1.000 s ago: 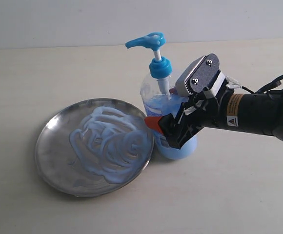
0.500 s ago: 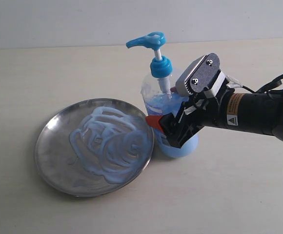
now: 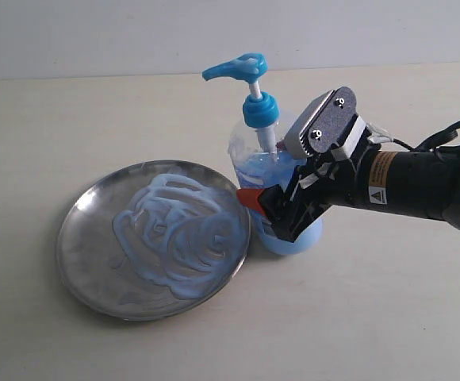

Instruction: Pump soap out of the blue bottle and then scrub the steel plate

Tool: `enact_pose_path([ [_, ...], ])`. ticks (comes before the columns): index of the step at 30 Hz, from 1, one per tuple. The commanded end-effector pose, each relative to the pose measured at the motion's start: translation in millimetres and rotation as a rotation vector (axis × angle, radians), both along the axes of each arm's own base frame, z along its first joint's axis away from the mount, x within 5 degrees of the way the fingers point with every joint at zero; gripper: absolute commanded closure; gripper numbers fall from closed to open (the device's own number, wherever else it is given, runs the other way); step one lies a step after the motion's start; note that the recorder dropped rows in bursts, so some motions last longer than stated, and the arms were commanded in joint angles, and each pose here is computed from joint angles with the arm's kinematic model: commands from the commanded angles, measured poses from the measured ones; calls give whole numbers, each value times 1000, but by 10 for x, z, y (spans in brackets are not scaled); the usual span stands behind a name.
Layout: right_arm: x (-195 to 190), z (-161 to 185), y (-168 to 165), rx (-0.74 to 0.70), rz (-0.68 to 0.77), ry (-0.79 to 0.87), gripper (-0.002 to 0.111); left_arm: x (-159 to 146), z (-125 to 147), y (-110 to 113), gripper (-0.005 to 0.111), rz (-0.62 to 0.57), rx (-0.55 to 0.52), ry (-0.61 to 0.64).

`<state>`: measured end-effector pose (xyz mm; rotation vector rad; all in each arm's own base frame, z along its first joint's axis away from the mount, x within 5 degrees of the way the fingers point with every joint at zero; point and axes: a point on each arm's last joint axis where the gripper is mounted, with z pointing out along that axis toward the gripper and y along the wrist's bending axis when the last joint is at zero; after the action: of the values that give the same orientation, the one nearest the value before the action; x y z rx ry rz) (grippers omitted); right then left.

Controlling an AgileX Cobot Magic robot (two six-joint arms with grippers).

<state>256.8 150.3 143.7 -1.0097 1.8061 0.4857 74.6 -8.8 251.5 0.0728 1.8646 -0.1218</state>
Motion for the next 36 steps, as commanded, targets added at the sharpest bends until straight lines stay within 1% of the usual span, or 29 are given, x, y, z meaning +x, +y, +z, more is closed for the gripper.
enact_pose_path([
  [1, 38, 171, 54, 107, 23, -93, 108, 58, 128, -58, 107, -60, 11, -3],
  [13, 48, 181, 51, 119, 9, -96, 108, 211, 438, -177, 107, -139, 10, -7],
  [19, 57, 78, 56, 100, 13, -73, 108, 284, 533, -259, 107, -190, 14, 3],
  [22, 61, 28, 60, 96, 17, -62, 108, 299, 540, -274, 107, -198, 15, 4],
  [36, 59, 30, 64, 99, 22, -66, 108, 298, 536, -273, 107, -197, 16, 8],
])
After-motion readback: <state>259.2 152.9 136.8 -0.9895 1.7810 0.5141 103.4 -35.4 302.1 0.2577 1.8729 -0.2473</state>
